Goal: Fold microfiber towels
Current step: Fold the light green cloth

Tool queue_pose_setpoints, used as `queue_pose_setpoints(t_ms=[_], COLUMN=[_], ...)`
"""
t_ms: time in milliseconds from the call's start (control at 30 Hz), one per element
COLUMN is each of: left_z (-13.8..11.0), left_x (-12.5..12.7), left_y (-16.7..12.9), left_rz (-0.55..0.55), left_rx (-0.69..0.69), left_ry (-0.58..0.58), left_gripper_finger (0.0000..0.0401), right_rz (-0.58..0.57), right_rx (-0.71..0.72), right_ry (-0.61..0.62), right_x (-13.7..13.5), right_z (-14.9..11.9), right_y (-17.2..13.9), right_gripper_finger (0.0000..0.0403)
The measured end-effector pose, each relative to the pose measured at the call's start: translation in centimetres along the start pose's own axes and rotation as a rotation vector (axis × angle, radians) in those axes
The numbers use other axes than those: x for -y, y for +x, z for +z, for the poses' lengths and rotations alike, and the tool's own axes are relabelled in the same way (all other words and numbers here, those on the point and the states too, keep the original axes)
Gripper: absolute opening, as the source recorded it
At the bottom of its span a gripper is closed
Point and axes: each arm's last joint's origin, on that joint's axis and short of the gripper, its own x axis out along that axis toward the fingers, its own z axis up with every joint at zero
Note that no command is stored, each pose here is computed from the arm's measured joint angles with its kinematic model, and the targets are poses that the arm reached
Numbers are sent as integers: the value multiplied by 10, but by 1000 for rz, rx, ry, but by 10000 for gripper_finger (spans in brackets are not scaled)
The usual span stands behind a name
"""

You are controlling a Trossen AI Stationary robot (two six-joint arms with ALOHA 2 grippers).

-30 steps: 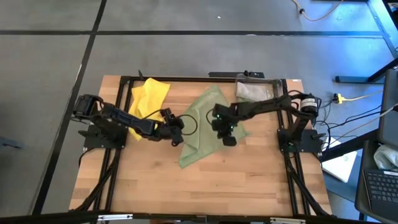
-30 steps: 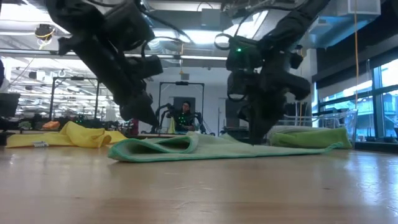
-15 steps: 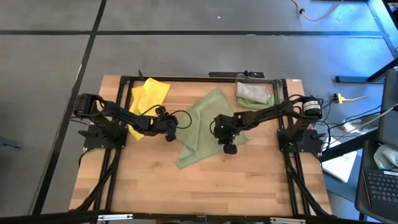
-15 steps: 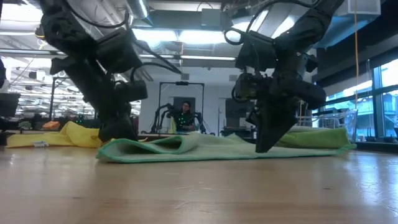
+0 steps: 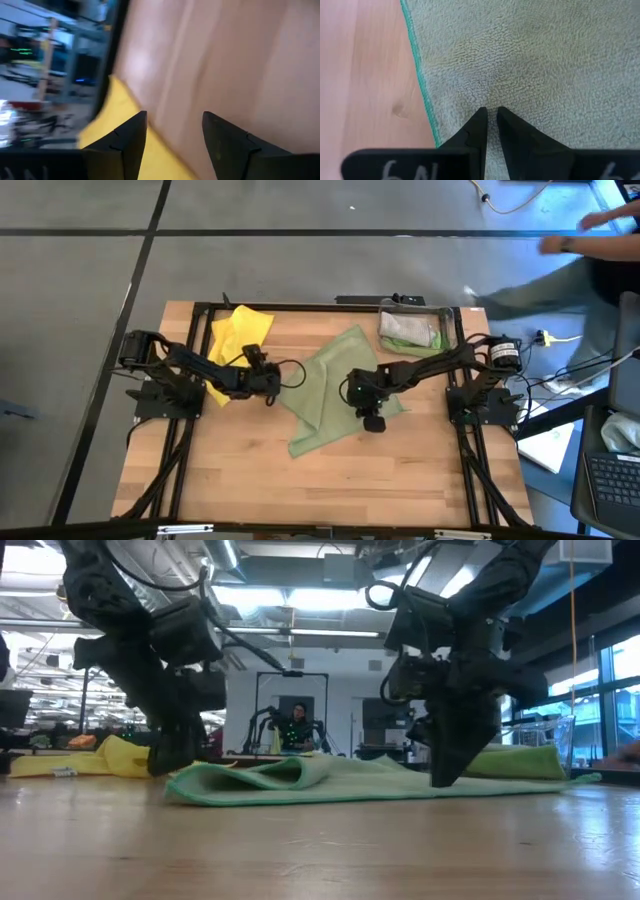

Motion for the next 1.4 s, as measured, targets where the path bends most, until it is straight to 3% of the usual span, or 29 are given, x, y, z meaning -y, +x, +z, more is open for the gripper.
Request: queue_pose_setpoints(t_ms=[100, 167, 233, 367, 433, 633, 733, 900, 1100, 1400], left_z=[8, 21, 34, 52, 52, 34, 31, 24, 17, -2], left_x=[-5, -9, -13, -21, -22, -3, 9, 22, 16, -1], left_y=[-8, -20, -37, -71, -75, -58, -49, -33, -24, -26], left_rz=[5, -67, -220, -657, -739, -766, -786, -716, -656, -510], left_rx=[33, 104, 204, 427, 433, 257, 240, 156, 57, -92], left_ry=[-27, -85, -124, -156, -183, -146, -157, -96, -64, 8], left_gripper_finger=[185, 185, 185, 185, 185, 185, 185, 185, 185, 185], right_rz=[6, 8, 7, 6, 3, 7, 5, 9, 13, 251], right_rx=[-14, -14, -13, -13, -10, -7, -7, -8, -17, -148], right_ry=[-6, -10, -17, -21, -26, -30, -42, -58, -55, 14], right_x=[-1, 0, 0, 0, 0, -1, -2, -2, -2, -10], right_z=[-2, -2, -2, -2, -1, -1, -1, -1, -2, -18], right_y=[0, 0, 0, 0, 0, 0, 0, 0, 0, 0], right_gripper_finger=[53, 53, 53, 53, 53, 53, 53, 53, 53, 53])
